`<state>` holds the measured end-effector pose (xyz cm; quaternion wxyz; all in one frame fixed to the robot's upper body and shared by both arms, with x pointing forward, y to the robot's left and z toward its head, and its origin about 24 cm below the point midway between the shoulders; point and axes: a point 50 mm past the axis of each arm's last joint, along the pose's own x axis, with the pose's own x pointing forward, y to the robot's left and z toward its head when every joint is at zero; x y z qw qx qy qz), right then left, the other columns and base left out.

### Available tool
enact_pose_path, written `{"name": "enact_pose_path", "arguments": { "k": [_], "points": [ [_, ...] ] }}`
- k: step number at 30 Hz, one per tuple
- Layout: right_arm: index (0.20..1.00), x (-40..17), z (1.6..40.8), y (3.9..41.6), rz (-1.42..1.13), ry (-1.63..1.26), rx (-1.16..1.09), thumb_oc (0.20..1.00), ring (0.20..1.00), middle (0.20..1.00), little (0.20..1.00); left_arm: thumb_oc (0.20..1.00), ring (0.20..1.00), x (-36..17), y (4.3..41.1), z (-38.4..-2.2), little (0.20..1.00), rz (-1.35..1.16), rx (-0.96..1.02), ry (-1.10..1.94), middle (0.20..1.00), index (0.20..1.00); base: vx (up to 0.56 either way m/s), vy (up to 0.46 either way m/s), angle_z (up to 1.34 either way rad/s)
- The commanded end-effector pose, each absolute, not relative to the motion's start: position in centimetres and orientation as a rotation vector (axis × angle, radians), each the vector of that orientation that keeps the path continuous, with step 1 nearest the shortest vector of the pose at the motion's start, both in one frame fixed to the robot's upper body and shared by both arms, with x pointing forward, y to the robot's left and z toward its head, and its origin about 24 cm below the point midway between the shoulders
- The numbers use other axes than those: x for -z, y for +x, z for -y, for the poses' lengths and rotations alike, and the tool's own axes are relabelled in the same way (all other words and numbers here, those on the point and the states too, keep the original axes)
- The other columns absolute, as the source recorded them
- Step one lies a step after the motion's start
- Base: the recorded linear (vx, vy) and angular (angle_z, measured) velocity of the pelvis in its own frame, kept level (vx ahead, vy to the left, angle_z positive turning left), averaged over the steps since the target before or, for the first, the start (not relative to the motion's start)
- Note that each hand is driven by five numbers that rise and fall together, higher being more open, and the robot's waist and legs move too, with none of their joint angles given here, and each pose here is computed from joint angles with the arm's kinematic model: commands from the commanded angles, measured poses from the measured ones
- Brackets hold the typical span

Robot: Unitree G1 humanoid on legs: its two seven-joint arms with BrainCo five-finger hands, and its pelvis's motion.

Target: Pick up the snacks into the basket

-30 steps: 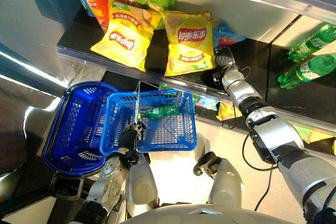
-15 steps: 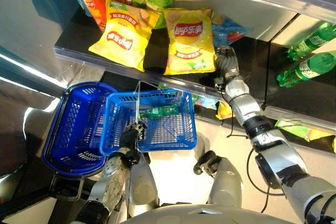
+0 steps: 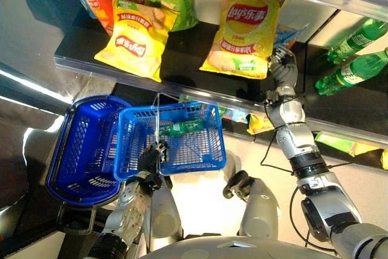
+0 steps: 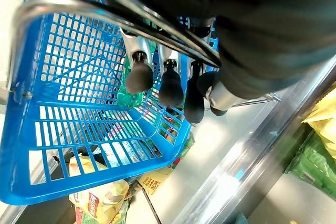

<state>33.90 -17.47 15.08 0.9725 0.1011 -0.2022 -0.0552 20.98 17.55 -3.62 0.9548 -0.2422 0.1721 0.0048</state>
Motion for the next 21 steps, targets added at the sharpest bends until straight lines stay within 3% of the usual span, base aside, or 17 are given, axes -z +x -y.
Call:
{"name": "enact_pose_path", "arguments": {
  "k": [1, 10, 21],
  "points": [
    [0.200, -20.1, 18.7, 32.8, 0.674, 0.299, 0.119, 0.200, 0.200, 0.200, 0.200, 0.200, 0.200, -1.6, 21.8, -18.6, 0.200, -0.035, -0.006, -0.579, 0.200, 0.200, 0.00, 0.000, 0.00],
    [0.200, -21.3, 16.5, 34.1, 0.664, 0.547, -0.027, 0.200, 0.200, 0.200, 0.200, 0.200, 0.200, -1.5, 21.8, -18.4, 0.200, -0.046, 0.009, -0.590, 0.200, 0.200, 0.00, 0.000, 0.00],
    [0.200, -19.6, 13.6, 33.9, 0.565, 0.369, -0.208, 0.200, 0.200, 0.200, 0.200, 0.200, 0.200, -1.9, 22.1, -18.5, 0.200, -0.022, 0.021, -0.576, 0.200, 0.200, 0.00, 0.000, 0.00]
  ]
}}
